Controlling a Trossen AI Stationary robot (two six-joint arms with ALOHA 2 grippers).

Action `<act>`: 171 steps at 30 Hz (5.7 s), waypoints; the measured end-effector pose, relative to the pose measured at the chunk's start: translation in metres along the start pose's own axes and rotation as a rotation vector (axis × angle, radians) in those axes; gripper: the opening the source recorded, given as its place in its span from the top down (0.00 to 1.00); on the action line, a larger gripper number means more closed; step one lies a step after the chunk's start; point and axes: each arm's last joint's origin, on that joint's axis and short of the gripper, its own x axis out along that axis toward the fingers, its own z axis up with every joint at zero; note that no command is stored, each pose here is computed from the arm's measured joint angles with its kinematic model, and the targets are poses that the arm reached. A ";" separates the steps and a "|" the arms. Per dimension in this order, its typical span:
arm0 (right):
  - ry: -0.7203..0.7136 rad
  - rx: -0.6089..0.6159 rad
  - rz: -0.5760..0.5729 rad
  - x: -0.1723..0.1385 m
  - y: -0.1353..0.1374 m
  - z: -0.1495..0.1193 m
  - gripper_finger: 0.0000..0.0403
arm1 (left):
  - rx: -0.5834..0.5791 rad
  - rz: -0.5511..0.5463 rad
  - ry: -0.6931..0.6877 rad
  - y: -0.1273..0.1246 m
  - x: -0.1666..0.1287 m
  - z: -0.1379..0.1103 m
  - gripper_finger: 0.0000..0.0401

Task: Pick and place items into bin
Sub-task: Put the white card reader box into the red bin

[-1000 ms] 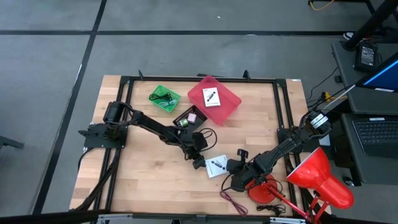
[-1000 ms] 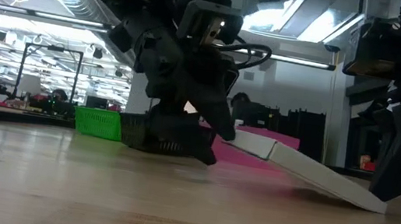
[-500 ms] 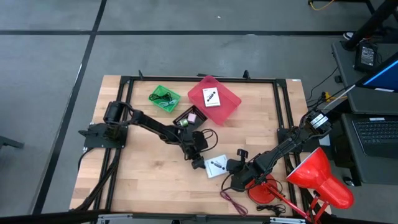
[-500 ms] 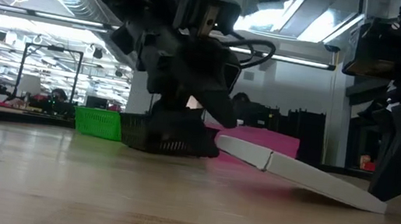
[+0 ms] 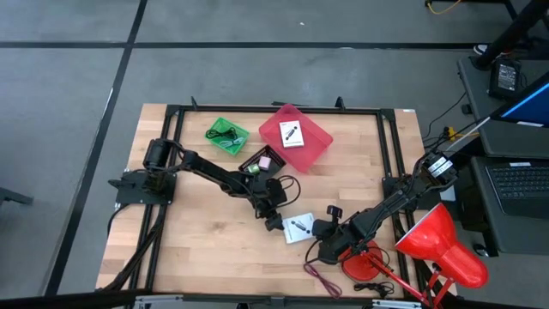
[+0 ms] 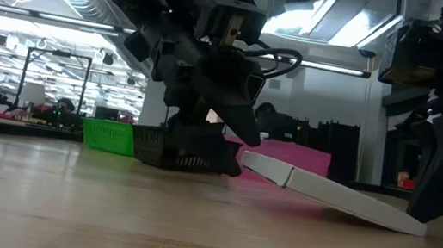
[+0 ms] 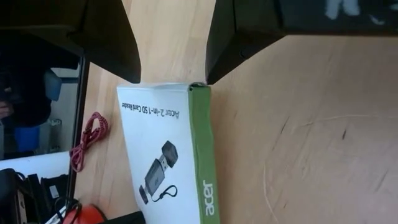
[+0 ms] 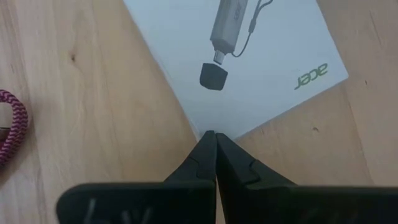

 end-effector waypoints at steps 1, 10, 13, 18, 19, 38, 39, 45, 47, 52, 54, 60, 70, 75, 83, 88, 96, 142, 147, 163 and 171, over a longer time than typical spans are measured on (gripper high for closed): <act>0.000 0.002 0.000 0.000 0.000 0.000 1.00 | 0.000 0.000 -0.001 0.000 0.000 0.000 0.56; 0.000 0.002 0.000 0.000 0.000 0.000 1.00 | -0.010 -0.003 -0.030 0.006 -0.005 0.008 0.56; 0.000 0.002 0.000 0.000 0.000 0.000 1.00 | -0.014 -0.009 -0.037 0.007 -0.006 0.011 0.56; 0.000 0.002 0.000 0.000 0.000 0.000 1.00 | -0.044 -0.012 -0.030 0.013 0.000 0.010 0.56; 0.000 0.002 0.000 0.000 0.000 0.000 1.00 | -0.045 -0.020 -0.033 0.013 0.003 0.010 0.56; -0.001 -0.001 0.002 0.000 0.000 0.000 1.00 | -0.045 -0.114 -0.027 0.007 0.010 0.009 0.56; -0.001 0.000 0.001 0.000 0.000 0.000 1.00 | -0.043 -0.114 -0.025 0.006 0.011 0.008 0.56; -0.002 0.002 0.002 0.000 0.000 0.000 1.00 | -0.039 -0.105 -0.030 0.005 0.013 0.005 0.56; -0.002 0.003 0.003 0.000 0.000 0.000 1.00 | -0.050 -0.099 -0.036 0.006 0.016 0.005 0.56; -0.007 0.004 -0.001 0.000 0.000 0.000 1.00 | -0.060 -0.113 -0.032 0.007 0.019 0.005 0.56; -0.008 0.004 -0.002 0.000 0.000 0.000 1.00 | -0.059 -0.116 -0.032 0.007 0.019 0.004 0.56; -0.012 0.004 -0.006 0.000 0.000 0.000 1.00 | -0.052 -0.137 -0.016 0.003 0.023 0.000 0.57; -0.015 0.005 -0.005 0.000 0.000 0.001 1.00 | -0.042 -0.151 -0.025 0.001 0.025 -0.001 0.81; -0.016 0.006 -0.003 0.000 0.000 0.001 1.00 | -0.032 -0.143 -0.034 0.001 0.025 -0.001 0.93; -0.019 0.007 -0.001 0.000 0.000 0.001 1.00 | -0.005 -0.141 -0.036 0.002 0.025 -0.001 0.93; -0.032 0.001 0.014 -0.004 0.002 0.004 1.00 | 0.006 -0.146 -0.035 0.002 0.025 0.000 0.93; -0.113 -0.047 0.027 -0.028 0.003 0.006 1.00 | 0.037 -0.142 -0.031 0.003 0.020 0.002 0.94; -0.763 0.026 0.043 -0.037 -0.029 -0.008 1.00 | 0.483 0.182 -0.825 0.001 -0.160 -0.071 0.95; -0.804 0.033 0.085 -0.033 -0.039 0.002 1.00 | 0.557 0.208 -0.920 0.005 -0.170 -0.079 0.95; -0.890 0.002 0.112 -0.028 -0.079 0.045 1.00 | 0.650 0.265 -1.026 0.016 -0.192 -0.103 0.95; -0.930 0.043 0.103 -0.025 -0.105 0.062 1.00 | 0.699 0.294 -1.035 0.016 -0.195 -0.103 0.95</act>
